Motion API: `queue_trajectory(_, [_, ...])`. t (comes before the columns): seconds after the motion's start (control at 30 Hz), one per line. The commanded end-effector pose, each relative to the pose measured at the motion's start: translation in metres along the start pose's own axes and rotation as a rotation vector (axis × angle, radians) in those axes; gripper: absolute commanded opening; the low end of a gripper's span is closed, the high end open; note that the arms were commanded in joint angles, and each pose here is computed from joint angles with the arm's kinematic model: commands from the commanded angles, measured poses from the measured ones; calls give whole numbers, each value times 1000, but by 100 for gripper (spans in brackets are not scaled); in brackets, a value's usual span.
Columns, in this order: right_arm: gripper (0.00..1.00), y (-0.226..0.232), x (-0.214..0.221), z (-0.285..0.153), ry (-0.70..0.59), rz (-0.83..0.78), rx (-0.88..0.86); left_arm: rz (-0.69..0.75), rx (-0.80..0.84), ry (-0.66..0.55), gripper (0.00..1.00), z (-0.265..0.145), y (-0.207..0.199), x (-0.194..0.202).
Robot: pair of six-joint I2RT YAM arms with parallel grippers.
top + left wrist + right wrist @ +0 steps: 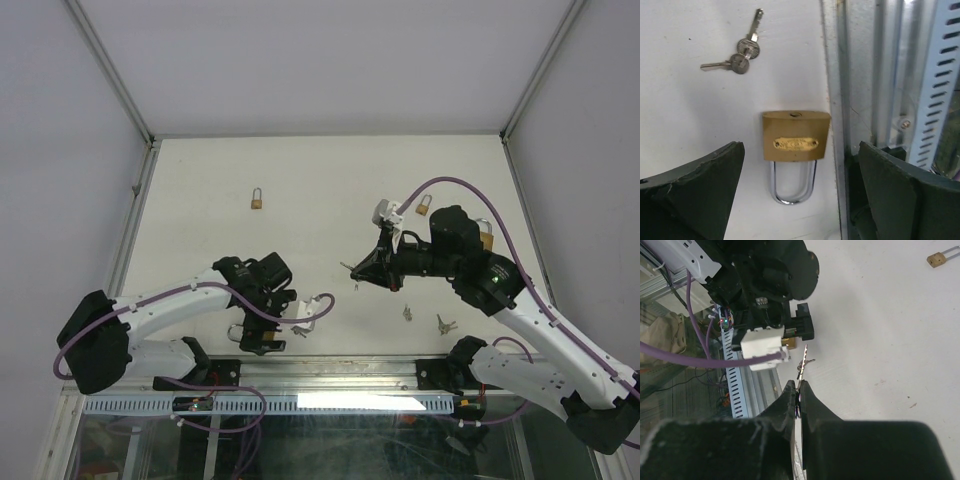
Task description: Unlock with the key
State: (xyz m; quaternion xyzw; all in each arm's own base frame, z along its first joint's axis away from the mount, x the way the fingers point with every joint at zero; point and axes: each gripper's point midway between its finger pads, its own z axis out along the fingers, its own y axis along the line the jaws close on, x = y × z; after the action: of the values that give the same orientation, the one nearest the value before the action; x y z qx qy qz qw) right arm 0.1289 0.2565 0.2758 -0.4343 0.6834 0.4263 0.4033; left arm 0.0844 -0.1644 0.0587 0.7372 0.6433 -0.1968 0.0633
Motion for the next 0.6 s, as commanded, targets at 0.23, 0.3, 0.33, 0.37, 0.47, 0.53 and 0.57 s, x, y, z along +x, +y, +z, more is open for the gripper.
queue_trajectory(0.23, [0, 9, -25, -7, -90, -42, -13, 15, -99, 20, 99, 42, 21, 10])
queue_trajectory(0.3, [0, 8, -24, -7, -92, -40, -10, 46, -106, 29, 99, 46, 23, 13])
queue_trajectory(0.33, [0, 8, -25, -7, -93, -41, -9, 47, -118, 36, 99, 47, 26, 14])
queue_trajectory(0.37, [0, 8, -25, -8, -93, -42, -8, 52, -122, 47, 99, 49, 28, 17])
queue_trajectory(0.47, [0, 8, -25, -7, -90, -40, -7, 83, -124, 73, 91, 51, 29, 24])
queue_trajectory(0.53, [0, 7, -26, -7, -90, -41, -6, 87, -133, 76, 83, 52, 29, 26])
queue_trajectory(0.57, [0, 7, -26, -7, -92, -41, -2, 93, -132, 80, 83, 52, 30, 27])
